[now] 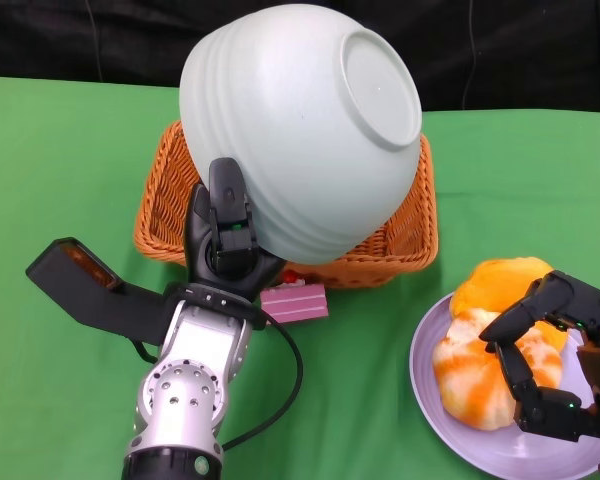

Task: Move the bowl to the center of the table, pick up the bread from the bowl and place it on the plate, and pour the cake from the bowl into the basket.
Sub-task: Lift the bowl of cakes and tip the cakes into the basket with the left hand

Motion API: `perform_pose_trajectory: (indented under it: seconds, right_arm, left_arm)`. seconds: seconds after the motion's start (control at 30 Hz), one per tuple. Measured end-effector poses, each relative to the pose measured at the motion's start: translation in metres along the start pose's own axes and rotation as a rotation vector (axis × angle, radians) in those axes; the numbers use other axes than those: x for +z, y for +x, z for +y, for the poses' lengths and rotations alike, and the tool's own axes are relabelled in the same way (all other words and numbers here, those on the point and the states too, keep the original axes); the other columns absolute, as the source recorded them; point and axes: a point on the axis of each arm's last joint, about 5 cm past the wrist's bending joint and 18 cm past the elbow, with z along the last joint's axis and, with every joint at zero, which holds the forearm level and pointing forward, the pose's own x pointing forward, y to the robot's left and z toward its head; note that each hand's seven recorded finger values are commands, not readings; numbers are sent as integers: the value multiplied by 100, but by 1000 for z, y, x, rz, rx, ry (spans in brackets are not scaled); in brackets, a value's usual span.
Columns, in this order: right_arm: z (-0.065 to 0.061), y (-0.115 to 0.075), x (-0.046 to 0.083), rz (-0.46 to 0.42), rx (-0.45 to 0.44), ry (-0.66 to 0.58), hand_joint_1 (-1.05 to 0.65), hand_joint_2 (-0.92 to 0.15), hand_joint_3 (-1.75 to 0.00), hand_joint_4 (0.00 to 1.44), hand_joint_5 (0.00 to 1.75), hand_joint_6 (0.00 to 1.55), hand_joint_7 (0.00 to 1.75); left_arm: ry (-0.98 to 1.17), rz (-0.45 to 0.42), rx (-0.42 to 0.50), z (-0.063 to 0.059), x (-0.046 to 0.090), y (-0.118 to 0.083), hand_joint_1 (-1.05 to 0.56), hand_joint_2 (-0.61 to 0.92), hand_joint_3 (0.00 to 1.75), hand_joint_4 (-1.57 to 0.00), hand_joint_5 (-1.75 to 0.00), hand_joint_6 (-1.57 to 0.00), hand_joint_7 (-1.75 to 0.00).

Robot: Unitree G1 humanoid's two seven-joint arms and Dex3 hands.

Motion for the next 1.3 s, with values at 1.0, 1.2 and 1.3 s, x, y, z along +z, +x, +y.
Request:
perform_pose_trajectory:
  seconds: [1.0,1.2,1.3]
  right_arm:
    - [1,0,-3,15,9,-6,-12,-38,-117,76,146,75,122]
    - [2,1,-3,13,13,-7,-11,-38,-118,76,147,75,122]
    - [3,1,-3,13,14,-1,-11,-38,-118,75,148,75,122]
  left_arm:
    - [38,0,-39,-9,5,4,-36,33,157,-109,-175,-88,-175]
    - [60,1,-54,-12,7,5,-35,32,155,-109,-175,-87,-175]
    - [62,-1,-62,-13,8,5,-35,32,155,-109,-175,-86,-175]
